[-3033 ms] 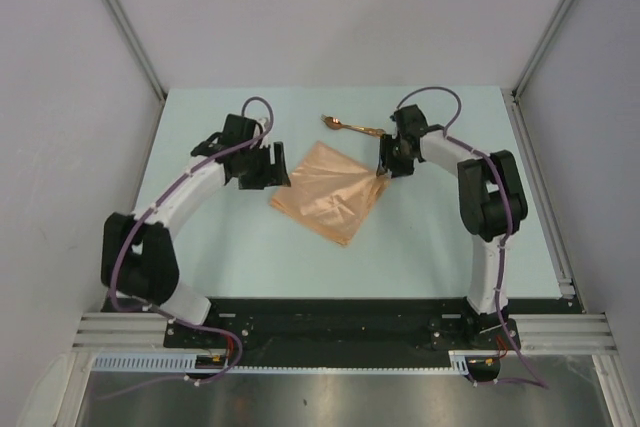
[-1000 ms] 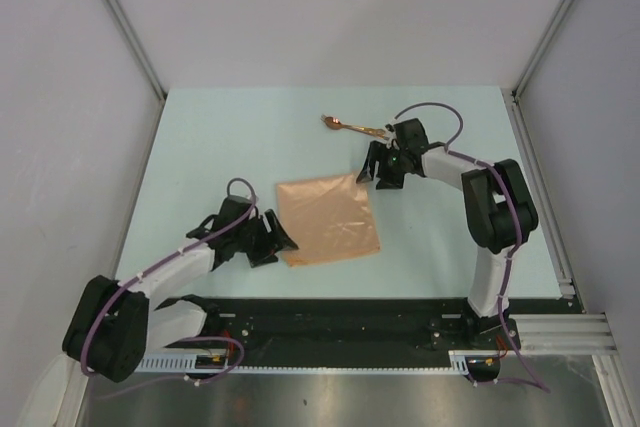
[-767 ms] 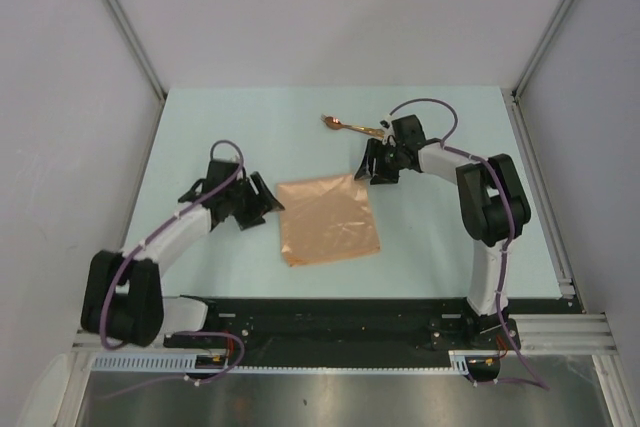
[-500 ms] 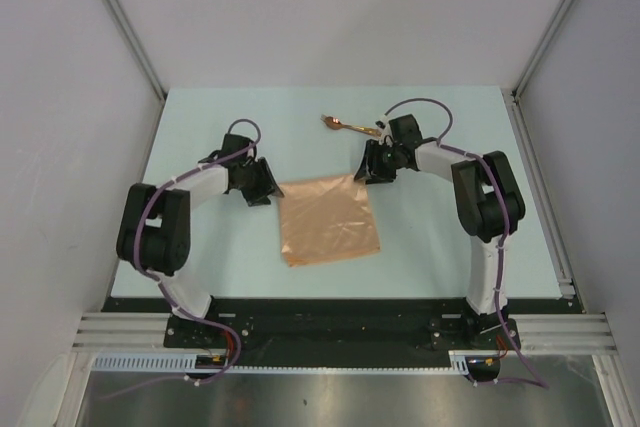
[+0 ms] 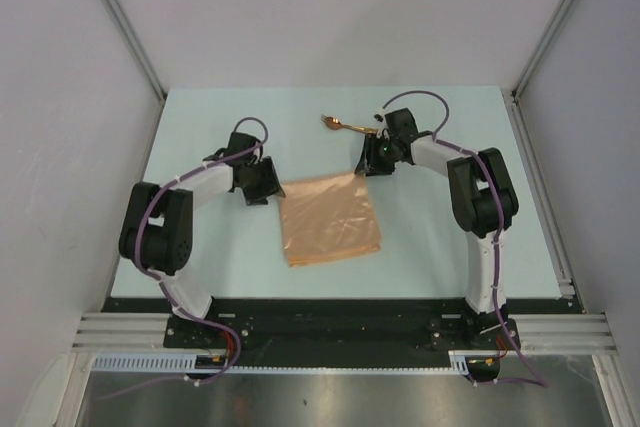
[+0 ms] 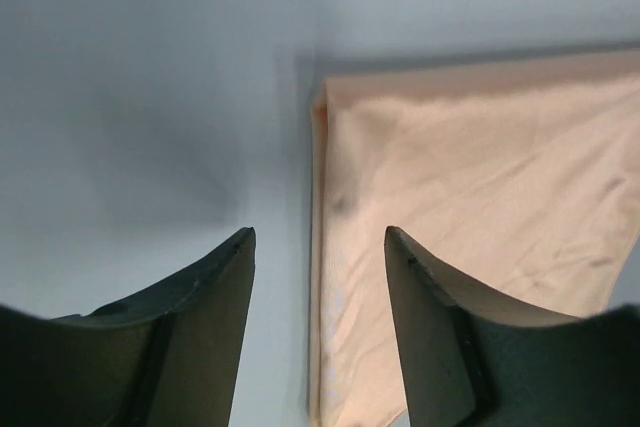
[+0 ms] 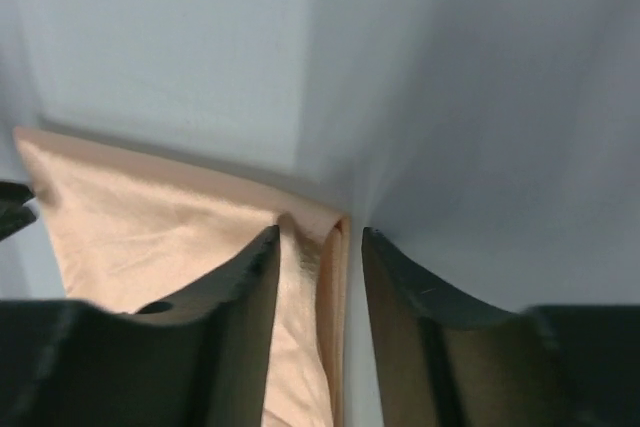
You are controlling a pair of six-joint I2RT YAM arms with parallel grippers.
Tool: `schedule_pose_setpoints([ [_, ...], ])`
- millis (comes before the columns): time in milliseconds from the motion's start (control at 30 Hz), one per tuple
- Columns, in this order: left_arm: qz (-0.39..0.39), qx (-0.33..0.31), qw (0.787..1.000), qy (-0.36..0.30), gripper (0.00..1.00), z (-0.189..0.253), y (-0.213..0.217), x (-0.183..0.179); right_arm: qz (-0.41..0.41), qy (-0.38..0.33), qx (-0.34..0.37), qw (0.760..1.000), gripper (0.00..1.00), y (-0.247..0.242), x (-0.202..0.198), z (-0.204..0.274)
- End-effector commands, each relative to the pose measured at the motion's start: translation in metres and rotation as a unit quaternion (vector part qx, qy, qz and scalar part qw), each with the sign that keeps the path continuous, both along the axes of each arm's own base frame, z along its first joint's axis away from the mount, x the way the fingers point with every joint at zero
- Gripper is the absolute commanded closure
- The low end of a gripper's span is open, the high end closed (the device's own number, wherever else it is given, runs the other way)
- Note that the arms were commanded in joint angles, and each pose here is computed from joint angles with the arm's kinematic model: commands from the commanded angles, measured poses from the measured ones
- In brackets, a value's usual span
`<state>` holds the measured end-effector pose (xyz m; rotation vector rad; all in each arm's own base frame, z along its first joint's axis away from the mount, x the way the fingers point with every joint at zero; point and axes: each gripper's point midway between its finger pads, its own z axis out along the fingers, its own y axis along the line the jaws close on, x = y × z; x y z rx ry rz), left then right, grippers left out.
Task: Fold the napkin into a case and place the utensils inside
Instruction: Smooth out the square-folded napkin at the center of the board.
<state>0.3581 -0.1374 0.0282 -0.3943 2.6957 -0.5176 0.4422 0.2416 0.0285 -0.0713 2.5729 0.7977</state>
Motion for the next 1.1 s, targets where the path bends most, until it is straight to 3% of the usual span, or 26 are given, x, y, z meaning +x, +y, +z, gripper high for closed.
schedule_pose_setpoints([
  [0, -0.028, 0.033, 0.997, -0.06, 0.4, 0.046, 0.0, -0.029, 0.002, -0.023, -0.061, 0.998, 0.43, -0.01, -0.009, 0.026],
  [200, -0.041, 0.001, 0.997, -0.065, 0.41, 0.057, -0.002, -0.092, 0.0, -0.048, -0.118, 0.992, 0.22, -0.007, -0.052, 0.06],
  [367, -0.011, -0.027, 0.996, -0.09, 0.49, 0.065, 0.003, -0.119, 0.06, -0.043, -0.048, 0.996, 0.22, 0.063, -0.111, 0.078],
  [500, 0.01, -0.023, 0.993, -0.115, 0.5, 0.08, 0.01, -0.119, 0.171, -0.014, 0.119, 0.978, 0.35, 0.16, -0.169, 0.092],
  [600, 0.022, -0.018, 0.991, -0.13, 0.49, 0.09, 0.016, -0.121, 0.209, 0.019, 0.192, 0.959, 0.41, 0.201, -0.193, 0.092],
  [667, 0.026, -0.018, 0.989, -0.142, 0.48, 0.095, 0.018, -0.122, 0.225, 0.044, 0.208, 0.951, 0.48, 0.22, -0.211, 0.079],
  [700, 0.025, -0.018, 0.989, -0.142, 0.48, 0.095, 0.018, -0.123, 0.232, 0.058, 0.21, 0.948, 0.6, 0.223, -0.219, 0.073],
  [767, 0.023, -0.02, 0.99, -0.141, 0.48, 0.095, 0.018, -0.125, 0.243, 0.065, 0.219, 0.943, 0.68, 0.23, -0.231, 0.068],
  [1067, 0.009, -0.037, 0.991, -0.128, 0.48, 0.085, 0.01, -0.125, 0.25, 0.101, 0.21, 0.94, 0.78, 0.223, -0.262, 0.029],
])
